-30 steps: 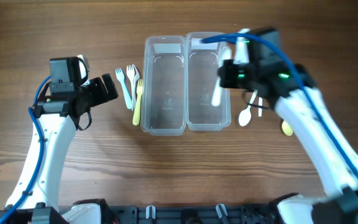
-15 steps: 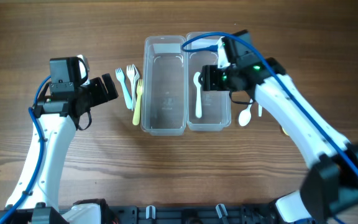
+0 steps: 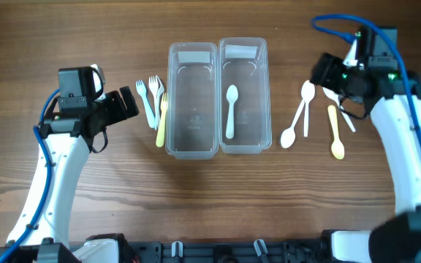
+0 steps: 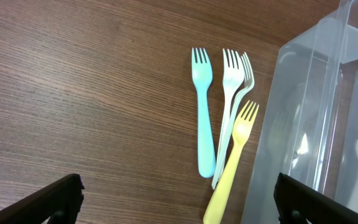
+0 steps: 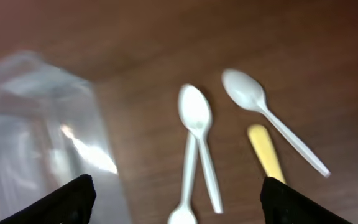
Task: Pack container
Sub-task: 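Return the right gripper to the spoons and grasp another white spoon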
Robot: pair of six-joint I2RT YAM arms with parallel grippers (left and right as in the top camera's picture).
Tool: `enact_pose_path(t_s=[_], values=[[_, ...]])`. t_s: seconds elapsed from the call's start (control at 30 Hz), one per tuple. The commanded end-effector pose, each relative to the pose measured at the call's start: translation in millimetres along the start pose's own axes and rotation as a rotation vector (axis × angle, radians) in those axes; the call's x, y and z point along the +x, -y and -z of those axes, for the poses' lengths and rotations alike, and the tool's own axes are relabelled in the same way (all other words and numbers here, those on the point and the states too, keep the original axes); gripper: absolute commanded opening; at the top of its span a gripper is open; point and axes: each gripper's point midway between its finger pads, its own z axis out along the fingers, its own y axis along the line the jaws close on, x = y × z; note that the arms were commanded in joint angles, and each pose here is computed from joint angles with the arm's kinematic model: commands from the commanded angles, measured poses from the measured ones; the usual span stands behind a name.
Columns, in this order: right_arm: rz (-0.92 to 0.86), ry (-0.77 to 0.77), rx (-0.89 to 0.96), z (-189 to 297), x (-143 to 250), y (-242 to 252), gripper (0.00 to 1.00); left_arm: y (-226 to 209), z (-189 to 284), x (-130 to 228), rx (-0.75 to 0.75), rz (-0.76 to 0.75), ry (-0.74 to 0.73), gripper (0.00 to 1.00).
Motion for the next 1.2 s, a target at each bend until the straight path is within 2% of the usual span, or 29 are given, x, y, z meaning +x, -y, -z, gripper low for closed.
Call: enact_pose_path(t_s=[0.0, 0.1, 0.3, 0.6, 0.63, 0.7, 0.73, 1.17], values=[[0.026, -0.175, -0.018, -45, 34, 3, 0.78, 2, 3, -8, -0.004, -0.025, 0.022, 1.0], [0.065, -0.256, 0.003, -72, 50, 7, 0.69, 2, 3, -8, -0.004, -0.024, 0.022, 1.0], [0.102, -0.405, 0.086, -118, 83, 30, 0.57, 2, 3, -8, -0.005, -0.024, 0.021, 1.0], [0.106, -0.459, 0.157, -139, 99, 47, 0.48, 2, 3, -8, -0.004, -0.024, 0.023, 1.0], [0.108, -0.46, 0.163, -140, 99, 48, 0.45, 2, 3, -8, -0.004, -0.024, 0.022, 1.0], [0.111, -0.457, 0.179, -140, 98, 51, 0.32, 2, 3, -8, -0.004, -0.024, 0.022, 1.0], [0.112, -0.458, 0.179, -140, 99, 51, 0.29, 2, 3, -8, -0.004, -0.024, 0.023, 1.0], [0.149, -0.437, 0.213, -141, 93, 57, 0.35, 2, 3, -8, -0.004, -0.024, 0.023, 1.0]])
